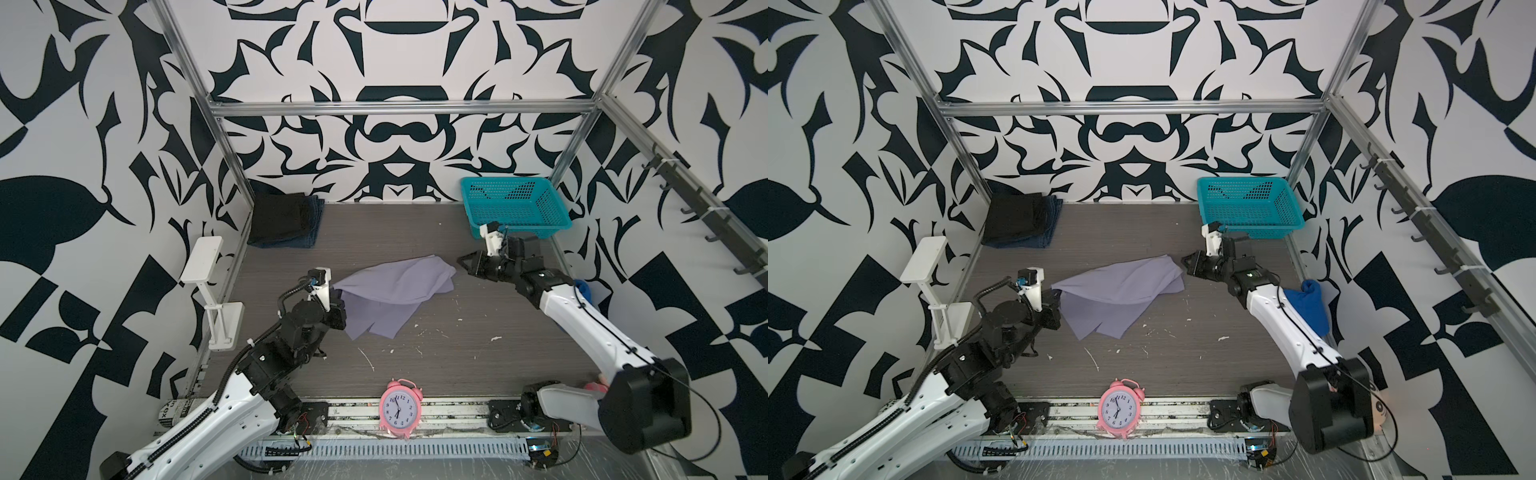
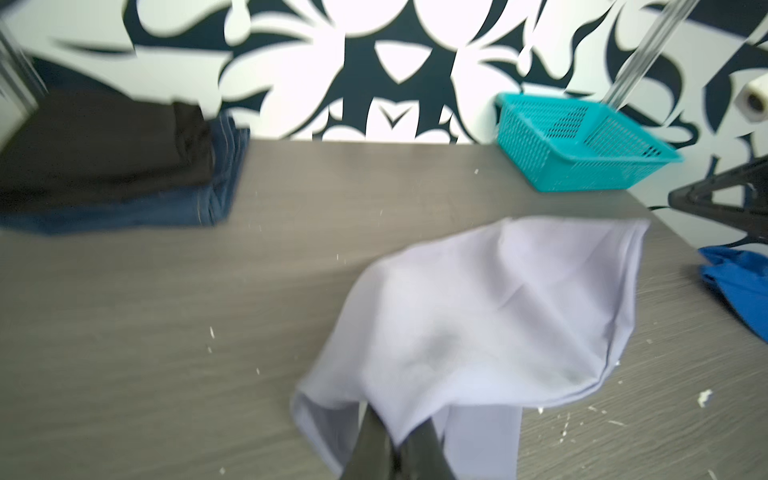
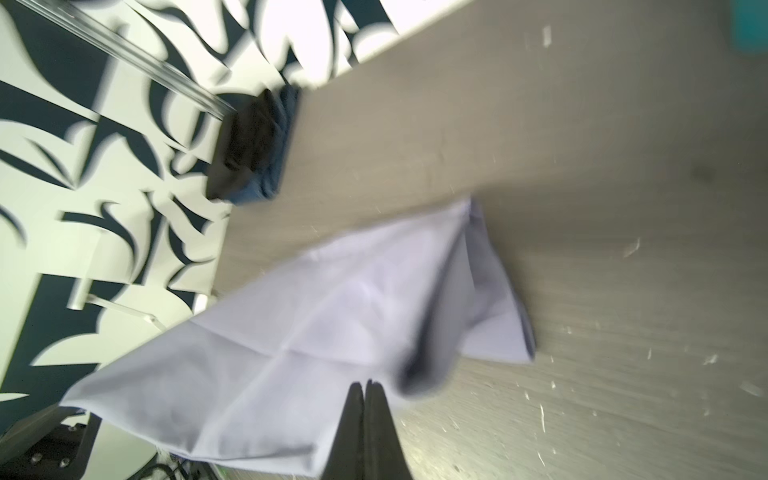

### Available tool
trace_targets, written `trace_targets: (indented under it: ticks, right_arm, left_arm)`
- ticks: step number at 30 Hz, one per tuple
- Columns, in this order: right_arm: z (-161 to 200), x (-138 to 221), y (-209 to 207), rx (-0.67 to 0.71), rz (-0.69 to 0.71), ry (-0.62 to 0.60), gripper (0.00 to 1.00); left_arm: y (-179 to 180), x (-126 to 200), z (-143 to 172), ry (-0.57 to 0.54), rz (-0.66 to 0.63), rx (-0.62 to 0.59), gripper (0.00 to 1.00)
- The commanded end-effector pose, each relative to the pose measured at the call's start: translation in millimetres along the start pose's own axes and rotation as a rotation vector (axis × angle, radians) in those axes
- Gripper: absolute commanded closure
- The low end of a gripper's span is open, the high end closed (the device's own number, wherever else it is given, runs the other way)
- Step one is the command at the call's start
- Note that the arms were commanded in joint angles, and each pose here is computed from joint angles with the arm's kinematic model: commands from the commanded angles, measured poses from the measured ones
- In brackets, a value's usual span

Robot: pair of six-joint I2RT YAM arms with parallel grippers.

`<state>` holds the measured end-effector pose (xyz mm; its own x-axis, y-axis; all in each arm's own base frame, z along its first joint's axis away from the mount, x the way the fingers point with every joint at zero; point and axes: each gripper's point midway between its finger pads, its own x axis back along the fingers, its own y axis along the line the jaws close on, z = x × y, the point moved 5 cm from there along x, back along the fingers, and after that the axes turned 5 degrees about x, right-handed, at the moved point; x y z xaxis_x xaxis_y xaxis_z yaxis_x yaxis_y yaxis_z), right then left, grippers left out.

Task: Fold and stack skirts
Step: Flatten out the skirt at the center of the table.

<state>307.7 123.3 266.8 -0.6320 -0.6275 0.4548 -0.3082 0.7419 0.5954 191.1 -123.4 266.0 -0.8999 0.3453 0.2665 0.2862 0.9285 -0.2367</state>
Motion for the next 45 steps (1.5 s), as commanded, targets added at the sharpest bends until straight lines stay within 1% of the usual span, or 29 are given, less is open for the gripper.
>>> trace_targets:
  ticks: [1, 4, 6, 7, 8, 9, 11, 12, 13, 15, 17, 19, 24, 26, 28, 30, 33, 36, 39, 41, 45]
  right_arm:
    - [-38, 47, 42, 0.08, -0.02, -0.138, 1.0]
    - [-62, 93, 74, 0.169, -0.004, -0.258, 1.0]
    - [-70, 120, 90, 0.211, 0.004, -0.325, 1.0]
    - [-71, 128, 94, 0.221, 0.006, -0.343, 1.0]
    - [-70, 128, 93, 0.223, 0.007, -0.343, 1.0]
    - [-65, 121, 88, 0.21, 0.006, -0.315, 1.0]
    - [-46, 91, 71, 0.142, -0.025, -0.197, 1.0]
    - [-32, 71, 64, 0.1, -0.087, -0.135, 0.91]
    - [-16, 50, 53, 0.046, -0.134, -0.077, 0.77]
    - [15, 17, 36, -0.013, -0.171, 0.0, 0.66]
    - [46, -8, 27, 0.007, -0.169, 0.082, 0.58]
    - [76, -30, 22, 0.032, -0.129, 0.193, 0.55]
    - [135, -83, 31, 0.114, -0.187, 0.377, 0.51]
    - [151, -104, 29, 0.092, -0.2, 0.424, 0.51]
    - [165, -126, 33, 0.051, -0.259, 0.463, 0.49]
    - [174, -140, 40, 0.026, -0.303, 0.487, 0.48]
    - [188, -151, 54, 0.003, -0.395, 0.53, 0.48]
    - [200, -153, 62, -0.04, -0.48, 0.566, 0.46]
    - [210, -147, 63, -0.097, -0.557, 0.576, 0.45]
    - [219, -143, 59, -0.118, -0.566, 0.603, 0.44]
    - [239, -139, 48, -0.123, -0.513, 0.657, 0.44]
  left_arm:
    - [-7, 19, -41, -0.069, 0.028, -0.128, 1.0]
    - [-20, 36, -80, -0.108, 0.081, -0.193, 1.0]
    - [-27, 47, -101, -0.121, 0.105, -0.222, 1.0]
    - [-30, 50, -109, -0.126, 0.116, -0.242, 1.0]
    - [-32, 51, -112, -0.13, 0.125, -0.256, 1.0]
    - [-34, 51, -114, -0.128, 0.129, -0.268, 1.0]
    - [-35, 46, -111, -0.111, 0.129, -0.271, 1.0]
    - [-36, 42, -107, -0.095, 0.13, -0.269, 1.0]
    - [-36, 38, -102, -0.082, 0.133, -0.264, 1.0]
    - [-36, 33, -94, -0.072, 0.139, -0.258, 1.0]
    - [-36, 30, -89, -0.07, 0.138, -0.248, 1.0]
    - [-36, 28, -87, -0.071, 0.136, -0.246, 1.0]
    - [-34, 22, -89, -0.074, 0.099, -0.265, 1.0]
    - [-35, 20, -91, -0.084, 0.099, -0.266, 1.0]
    - [-35, 19, -91, -0.086, 0.096, -0.264, 1.0]
    - [-35, 18, -91, -0.087, 0.094, -0.262, 1.0]
    - [-32, 20, -90, -0.086, 0.076, -0.258, 1.0]
    - [-28, 22, -89, -0.092, 0.054, -0.257, 1.0]
    - [-26, 21, -89, -0.1, 0.042, -0.255, 1.0]
    - [-25, 20, -87, -0.097, 0.036, -0.257, 1.0]
    - [-24, 17, -82, -0.082, 0.031, -0.259, 1.0]
